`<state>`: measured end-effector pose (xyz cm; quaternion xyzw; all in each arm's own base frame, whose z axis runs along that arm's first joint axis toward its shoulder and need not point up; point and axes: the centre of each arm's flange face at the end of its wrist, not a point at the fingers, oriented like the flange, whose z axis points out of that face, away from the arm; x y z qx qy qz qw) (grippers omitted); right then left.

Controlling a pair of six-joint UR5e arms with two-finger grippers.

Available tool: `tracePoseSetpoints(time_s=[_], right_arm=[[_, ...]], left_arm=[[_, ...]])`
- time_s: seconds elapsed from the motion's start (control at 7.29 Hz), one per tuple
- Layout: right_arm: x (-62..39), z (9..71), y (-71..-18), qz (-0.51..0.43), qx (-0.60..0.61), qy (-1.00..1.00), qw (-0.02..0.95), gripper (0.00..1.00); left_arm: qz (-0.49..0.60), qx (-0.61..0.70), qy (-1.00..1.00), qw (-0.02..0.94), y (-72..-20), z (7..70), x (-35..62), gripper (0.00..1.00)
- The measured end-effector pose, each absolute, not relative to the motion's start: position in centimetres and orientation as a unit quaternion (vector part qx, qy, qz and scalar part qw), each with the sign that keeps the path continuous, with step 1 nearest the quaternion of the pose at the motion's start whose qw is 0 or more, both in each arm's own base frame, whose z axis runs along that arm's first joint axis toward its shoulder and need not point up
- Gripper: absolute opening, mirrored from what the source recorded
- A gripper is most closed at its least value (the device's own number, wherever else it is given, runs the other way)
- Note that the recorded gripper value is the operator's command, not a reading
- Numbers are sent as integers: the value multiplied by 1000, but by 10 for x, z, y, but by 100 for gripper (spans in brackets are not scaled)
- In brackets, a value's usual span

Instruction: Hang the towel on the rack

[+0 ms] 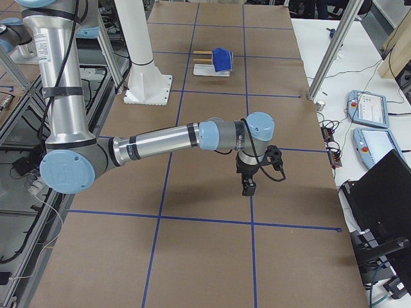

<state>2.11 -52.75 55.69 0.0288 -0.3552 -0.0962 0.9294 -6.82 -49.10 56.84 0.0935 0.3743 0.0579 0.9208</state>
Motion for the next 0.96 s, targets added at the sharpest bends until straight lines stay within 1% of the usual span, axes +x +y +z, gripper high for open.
tracePoseSetpoints(time_s=[0.41,0.69,0.96], right_arm=[[21,556,-528,-96,29,-355,929,100],[21,556,-527,-96,30,-355,929,100],[21,555,-527,-96,30,-355,929,100]], left_arm=[[60,96,374,921,-491,567,-68,98],[69,113,372,919,-491,560,-68,98],[74,131,368,918,-488,565,-69,98]])
